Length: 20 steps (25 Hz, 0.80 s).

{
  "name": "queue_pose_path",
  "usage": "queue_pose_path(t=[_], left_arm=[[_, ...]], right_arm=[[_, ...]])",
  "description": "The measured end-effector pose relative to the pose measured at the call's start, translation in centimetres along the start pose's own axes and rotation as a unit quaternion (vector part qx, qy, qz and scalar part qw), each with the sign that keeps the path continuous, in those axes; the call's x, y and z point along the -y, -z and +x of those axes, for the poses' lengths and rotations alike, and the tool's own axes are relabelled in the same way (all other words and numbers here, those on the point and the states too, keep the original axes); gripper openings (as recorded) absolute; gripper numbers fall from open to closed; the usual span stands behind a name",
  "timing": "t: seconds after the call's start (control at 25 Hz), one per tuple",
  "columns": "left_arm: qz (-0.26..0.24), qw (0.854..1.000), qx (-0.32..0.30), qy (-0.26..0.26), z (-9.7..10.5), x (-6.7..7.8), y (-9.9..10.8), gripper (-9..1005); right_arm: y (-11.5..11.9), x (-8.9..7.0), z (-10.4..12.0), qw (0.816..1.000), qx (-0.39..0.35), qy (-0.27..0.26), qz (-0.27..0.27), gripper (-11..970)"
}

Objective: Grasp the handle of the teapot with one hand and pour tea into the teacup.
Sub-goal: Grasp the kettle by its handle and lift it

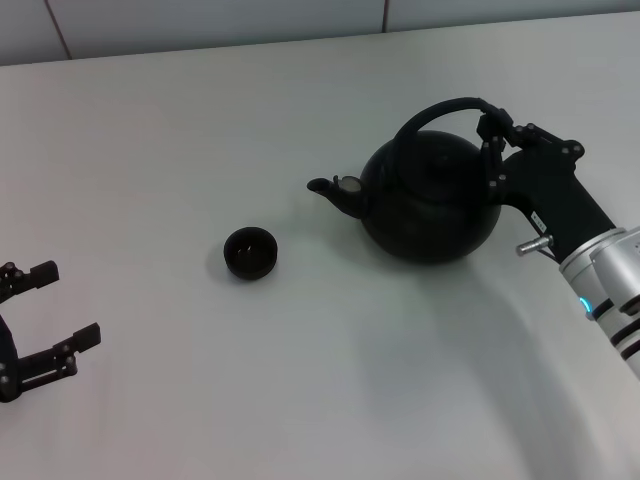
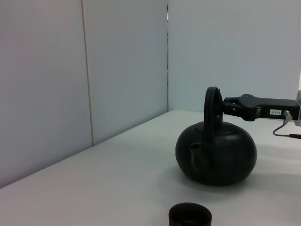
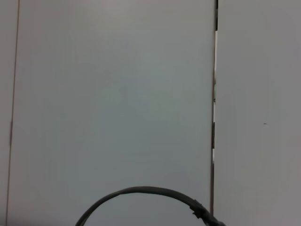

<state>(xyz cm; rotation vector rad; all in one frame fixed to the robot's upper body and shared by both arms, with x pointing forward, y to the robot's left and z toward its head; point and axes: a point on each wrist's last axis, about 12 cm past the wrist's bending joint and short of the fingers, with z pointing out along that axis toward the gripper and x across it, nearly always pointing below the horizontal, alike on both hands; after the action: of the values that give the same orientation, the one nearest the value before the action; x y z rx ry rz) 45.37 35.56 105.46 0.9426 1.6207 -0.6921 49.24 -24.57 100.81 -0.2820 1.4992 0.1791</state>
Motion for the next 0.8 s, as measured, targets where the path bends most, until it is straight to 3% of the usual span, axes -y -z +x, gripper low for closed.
queue_pose_path(t=[0.16,0.44,0.8], left_arm=[[-0.002,1.0,0.001,0.001,0.0,0.0,0.0,845],[-0.006,1.0,0.004,0.004,0.1,0.1,0.1,845],[-0.004,1.0,0.007,0.003,0.1,0.3,-0.2,845]], right_arm=[[-0.1,0.0,-0.1,1.0,0.001,0.001,-0.001,96],[-0.9,0.8,-0.9,1.0,0.027,-0.005,0.001,83],[-4.7,2.4,-2.5,0.998,0.034,-0.01,-0.044,80]])
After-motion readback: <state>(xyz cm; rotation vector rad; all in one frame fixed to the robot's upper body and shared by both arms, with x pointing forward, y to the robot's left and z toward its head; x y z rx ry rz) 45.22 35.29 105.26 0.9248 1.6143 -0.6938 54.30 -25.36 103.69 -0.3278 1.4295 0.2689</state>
